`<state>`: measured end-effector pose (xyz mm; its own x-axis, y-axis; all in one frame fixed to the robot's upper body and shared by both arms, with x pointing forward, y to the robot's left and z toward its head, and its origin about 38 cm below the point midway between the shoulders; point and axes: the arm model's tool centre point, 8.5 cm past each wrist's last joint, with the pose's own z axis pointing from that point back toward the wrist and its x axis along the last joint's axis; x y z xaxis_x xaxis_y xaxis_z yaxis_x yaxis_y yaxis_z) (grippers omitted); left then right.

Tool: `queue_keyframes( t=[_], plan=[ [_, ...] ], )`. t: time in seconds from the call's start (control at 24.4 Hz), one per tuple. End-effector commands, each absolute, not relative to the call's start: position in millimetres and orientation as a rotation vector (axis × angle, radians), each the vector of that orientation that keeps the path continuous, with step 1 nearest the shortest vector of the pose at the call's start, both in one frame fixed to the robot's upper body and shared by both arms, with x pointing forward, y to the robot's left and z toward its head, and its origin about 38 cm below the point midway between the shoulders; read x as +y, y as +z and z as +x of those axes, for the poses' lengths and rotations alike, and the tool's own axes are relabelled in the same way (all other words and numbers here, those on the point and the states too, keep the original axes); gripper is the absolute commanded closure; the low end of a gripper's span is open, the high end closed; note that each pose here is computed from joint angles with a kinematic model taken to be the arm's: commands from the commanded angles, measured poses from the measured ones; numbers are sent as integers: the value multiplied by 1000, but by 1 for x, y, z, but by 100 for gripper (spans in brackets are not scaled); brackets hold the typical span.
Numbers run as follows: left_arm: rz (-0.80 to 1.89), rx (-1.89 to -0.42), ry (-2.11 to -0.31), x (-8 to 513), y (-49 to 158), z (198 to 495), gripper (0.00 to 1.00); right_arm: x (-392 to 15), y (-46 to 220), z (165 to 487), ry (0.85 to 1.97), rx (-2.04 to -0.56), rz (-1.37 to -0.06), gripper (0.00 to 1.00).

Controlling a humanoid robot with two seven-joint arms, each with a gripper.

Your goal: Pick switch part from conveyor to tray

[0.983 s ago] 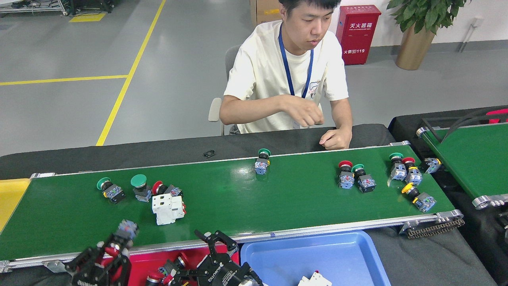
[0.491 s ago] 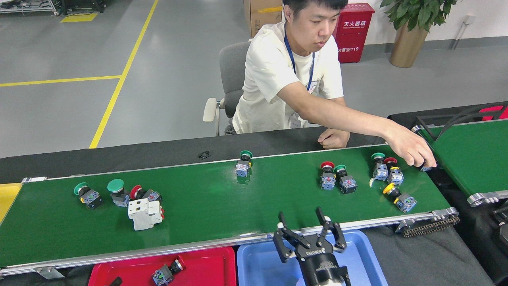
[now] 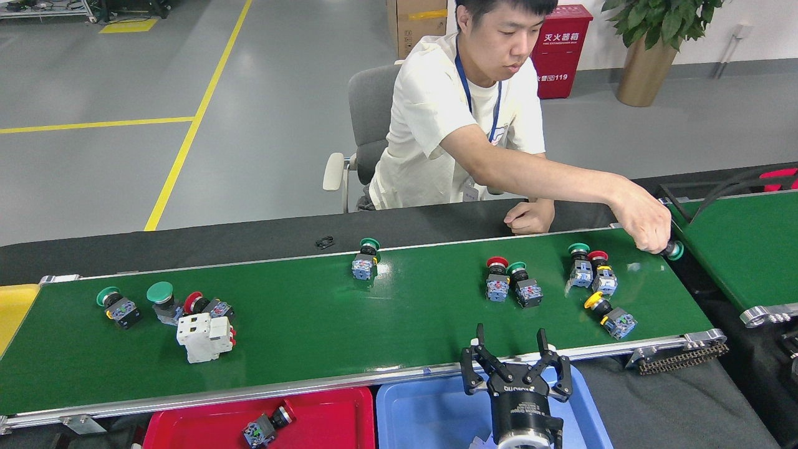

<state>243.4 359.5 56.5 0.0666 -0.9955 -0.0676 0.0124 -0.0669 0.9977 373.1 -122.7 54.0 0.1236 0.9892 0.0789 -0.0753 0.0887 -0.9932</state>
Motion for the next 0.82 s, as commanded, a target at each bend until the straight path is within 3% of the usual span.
queue_keyframes(
  t=[0.0, 0.12, 0.37, 0.78],
  plan=[
    [1295, -1142, -1237, 355, 70, 265, 0, -122, 59, 380, 1090, -1097, -1137, 3],
    [1268, -1135, -1261, 352, 82, 295, 0, -120, 62, 395, 1147, -1101, -1108, 3],
    [1234, -1065, -1262, 373, 65, 312, 0, -103, 59, 419, 1245, -1178, -984, 3],
    [1232, -1043, -1242, 399, 68, 356, 0, -81, 60, 442, 1294, -1189, -951, 3]
  ],
)
